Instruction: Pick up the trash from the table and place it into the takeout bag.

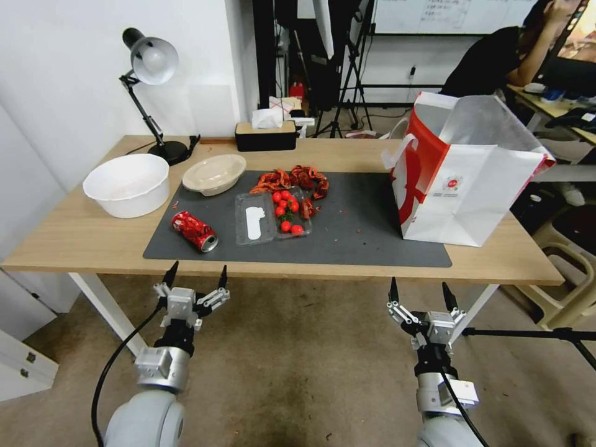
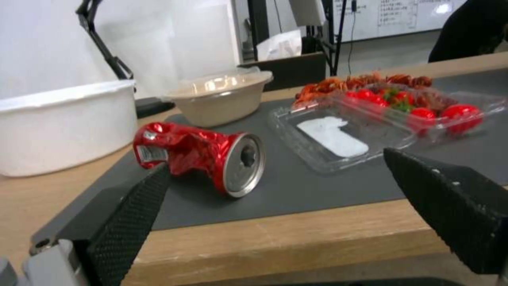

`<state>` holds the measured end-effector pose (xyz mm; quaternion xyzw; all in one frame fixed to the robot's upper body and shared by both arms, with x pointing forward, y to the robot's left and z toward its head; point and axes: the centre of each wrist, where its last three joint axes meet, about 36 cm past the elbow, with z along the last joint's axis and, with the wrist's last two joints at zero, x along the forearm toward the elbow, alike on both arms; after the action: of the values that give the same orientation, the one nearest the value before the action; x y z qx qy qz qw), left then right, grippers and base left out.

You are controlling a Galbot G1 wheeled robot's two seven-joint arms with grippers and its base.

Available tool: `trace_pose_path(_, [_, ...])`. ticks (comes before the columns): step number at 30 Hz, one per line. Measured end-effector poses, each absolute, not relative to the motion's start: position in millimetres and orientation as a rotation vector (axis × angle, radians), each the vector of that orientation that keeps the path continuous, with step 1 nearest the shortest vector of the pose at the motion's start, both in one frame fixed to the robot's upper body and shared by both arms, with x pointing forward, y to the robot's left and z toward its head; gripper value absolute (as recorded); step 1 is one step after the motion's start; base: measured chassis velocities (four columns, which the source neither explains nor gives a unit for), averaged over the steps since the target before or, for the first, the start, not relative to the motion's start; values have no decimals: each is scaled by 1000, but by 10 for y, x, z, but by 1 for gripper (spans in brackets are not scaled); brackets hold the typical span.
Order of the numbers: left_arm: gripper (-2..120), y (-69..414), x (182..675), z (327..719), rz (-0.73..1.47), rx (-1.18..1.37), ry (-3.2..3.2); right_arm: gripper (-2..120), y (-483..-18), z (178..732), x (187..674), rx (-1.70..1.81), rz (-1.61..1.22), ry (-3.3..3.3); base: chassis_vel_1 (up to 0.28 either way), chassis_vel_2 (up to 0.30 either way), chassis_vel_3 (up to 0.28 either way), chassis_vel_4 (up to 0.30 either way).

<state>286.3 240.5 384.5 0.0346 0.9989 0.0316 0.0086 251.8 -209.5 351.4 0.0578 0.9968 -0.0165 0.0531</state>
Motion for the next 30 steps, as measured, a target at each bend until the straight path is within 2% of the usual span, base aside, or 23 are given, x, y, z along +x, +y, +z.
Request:
trace_pose_path(18, [100, 2335, 3031, 3918, 33, 44, 3172, 100, -2073, 3573, 2528, 178, -44, 3025, 0, 0, 0, 0])
trace_pose_path(26, [100, 2259, 3318, 4329, -32, -91, 3253, 99, -2033, 3614, 2552, 166, -38, 3019, 0, 0, 0, 0])
trace_pose_path(28, [100, 2218, 3464, 4503, -164, -85, 3289, 99, -2007, 3636, 2562, 161, -32, 3017, 0, 0, 0, 0])
trace_pose_path(30, [100, 2200, 3521, 4560, -205, -83, 3299, 99, -1998, 3640, 2564, 160, -32, 3017, 0, 0, 0, 0])
